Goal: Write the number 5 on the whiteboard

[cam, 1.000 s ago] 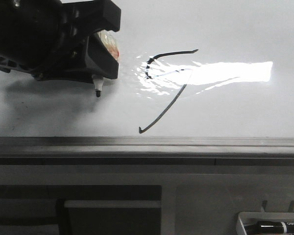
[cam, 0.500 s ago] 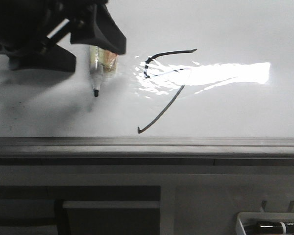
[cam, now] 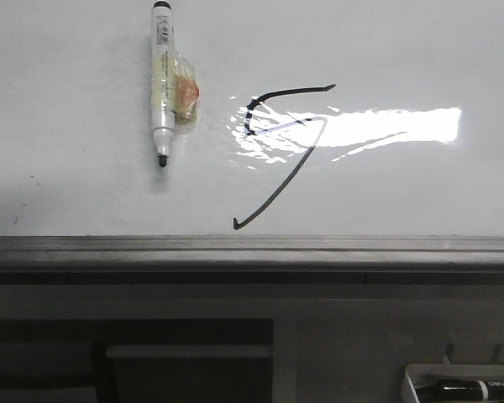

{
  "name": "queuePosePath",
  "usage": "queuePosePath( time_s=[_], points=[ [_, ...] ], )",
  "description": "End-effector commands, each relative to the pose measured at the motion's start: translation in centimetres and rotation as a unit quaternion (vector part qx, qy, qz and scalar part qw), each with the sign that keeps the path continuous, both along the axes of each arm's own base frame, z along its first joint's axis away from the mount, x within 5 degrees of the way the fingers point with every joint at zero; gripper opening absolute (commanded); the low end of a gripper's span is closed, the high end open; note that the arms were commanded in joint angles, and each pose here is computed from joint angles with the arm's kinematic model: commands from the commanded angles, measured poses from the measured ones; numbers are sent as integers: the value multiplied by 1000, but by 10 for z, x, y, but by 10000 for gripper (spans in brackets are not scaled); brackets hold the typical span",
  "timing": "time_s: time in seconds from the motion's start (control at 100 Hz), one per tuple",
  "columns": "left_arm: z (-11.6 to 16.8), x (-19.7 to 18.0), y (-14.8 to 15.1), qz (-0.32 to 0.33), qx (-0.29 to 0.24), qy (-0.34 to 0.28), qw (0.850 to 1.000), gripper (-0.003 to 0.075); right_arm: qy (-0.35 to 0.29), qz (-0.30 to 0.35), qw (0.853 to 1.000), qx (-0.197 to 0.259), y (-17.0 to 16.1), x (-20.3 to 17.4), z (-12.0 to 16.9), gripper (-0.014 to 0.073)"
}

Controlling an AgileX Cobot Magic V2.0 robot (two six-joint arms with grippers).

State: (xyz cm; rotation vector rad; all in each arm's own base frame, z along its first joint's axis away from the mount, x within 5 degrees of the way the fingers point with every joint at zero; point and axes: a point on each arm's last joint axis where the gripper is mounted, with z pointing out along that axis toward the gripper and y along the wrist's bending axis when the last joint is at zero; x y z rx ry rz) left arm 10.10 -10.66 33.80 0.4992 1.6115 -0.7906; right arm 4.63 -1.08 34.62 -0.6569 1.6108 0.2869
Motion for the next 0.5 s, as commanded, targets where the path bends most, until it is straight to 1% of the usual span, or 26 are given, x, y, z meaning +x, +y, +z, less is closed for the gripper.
queuePosePath(
  time_s=[0.0,0.11,0.17,0.49],
  points=[
    [-3,-9,14,15,-3,-38,999,-21,-37,-5,999,13,-6,-2,-10,-61],
    [-19,-18,24,17,-4,-39,999,-20,-36,-2,999,18,-11,-5,-34,-61],
    [-24,-21,27,17,-5,-39,999,-20,-37,-2,999,20,-12,-5,-39,-61],
    [-32,-23,27,15,0,-32,999,-20,-37,-3,999,22,-14,-6,-42,-61]
  ],
)
